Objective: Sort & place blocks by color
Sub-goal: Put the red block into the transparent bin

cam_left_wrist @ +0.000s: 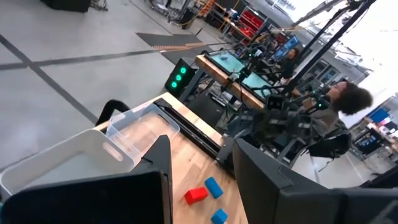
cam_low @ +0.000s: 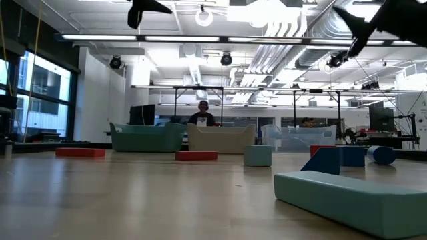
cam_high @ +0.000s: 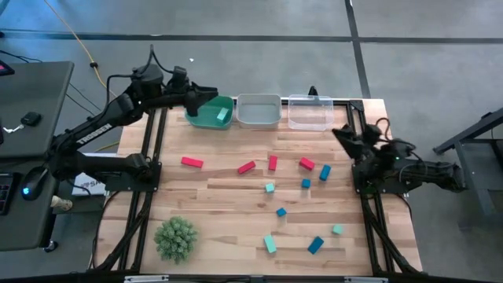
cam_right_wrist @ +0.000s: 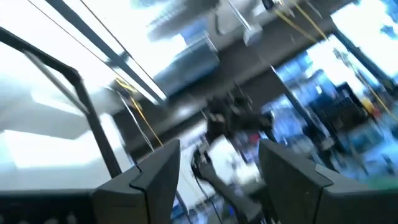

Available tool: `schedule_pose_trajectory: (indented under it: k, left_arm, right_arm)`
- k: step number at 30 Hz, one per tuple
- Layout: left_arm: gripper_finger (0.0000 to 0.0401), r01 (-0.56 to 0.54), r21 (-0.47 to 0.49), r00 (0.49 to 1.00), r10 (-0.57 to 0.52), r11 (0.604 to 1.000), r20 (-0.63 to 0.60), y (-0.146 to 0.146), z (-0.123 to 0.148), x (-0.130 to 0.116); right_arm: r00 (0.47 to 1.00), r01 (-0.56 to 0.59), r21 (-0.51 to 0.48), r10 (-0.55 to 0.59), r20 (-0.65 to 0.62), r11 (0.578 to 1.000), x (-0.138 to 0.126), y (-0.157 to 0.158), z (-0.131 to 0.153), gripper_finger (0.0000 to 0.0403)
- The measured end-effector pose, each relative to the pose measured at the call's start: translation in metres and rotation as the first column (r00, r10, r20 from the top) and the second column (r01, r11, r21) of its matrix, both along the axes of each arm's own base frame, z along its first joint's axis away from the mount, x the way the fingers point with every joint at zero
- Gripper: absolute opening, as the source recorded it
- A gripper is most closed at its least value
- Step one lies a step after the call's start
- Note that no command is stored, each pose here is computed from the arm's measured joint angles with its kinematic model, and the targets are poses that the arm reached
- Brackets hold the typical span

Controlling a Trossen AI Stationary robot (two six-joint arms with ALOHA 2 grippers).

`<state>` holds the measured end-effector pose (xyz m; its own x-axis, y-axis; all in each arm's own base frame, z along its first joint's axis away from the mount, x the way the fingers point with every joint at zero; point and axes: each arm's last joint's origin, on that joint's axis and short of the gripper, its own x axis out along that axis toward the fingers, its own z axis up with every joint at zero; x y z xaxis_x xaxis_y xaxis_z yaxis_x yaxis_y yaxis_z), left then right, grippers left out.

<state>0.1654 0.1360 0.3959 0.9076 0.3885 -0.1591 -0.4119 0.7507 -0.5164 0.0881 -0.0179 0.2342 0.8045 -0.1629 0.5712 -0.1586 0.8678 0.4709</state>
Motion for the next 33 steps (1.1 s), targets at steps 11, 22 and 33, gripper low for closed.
schedule_pose_trajectory:
  k: [11,22,33]
  left_arm:
    - [0.0090,0.011,0.084,1.000,-0.010,0.996,-0.008,-0.005,0.005,-0.006]
    - [0.0090,0.021,0.133,0.999,-0.017,0.991,-0.030,-0.005,0.005,-0.006]
    - [0.0090,0.022,0.139,0.999,-0.018,0.990,-0.033,-0.005,0.005,-0.006]
  right_arm:
    - [0.961,0.098,-0.130,-0.128,-0.246,0.987,-0.005,0.000,0.075,0.0209]
    - [0.594,0.202,-0.093,-0.198,-0.780,0.975,0.010,-0.008,0.103,0.0209]
    - [0.206,0.137,-0.089,-0.116,-0.972,0.987,0.040,-0.013,0.079,0.0209]
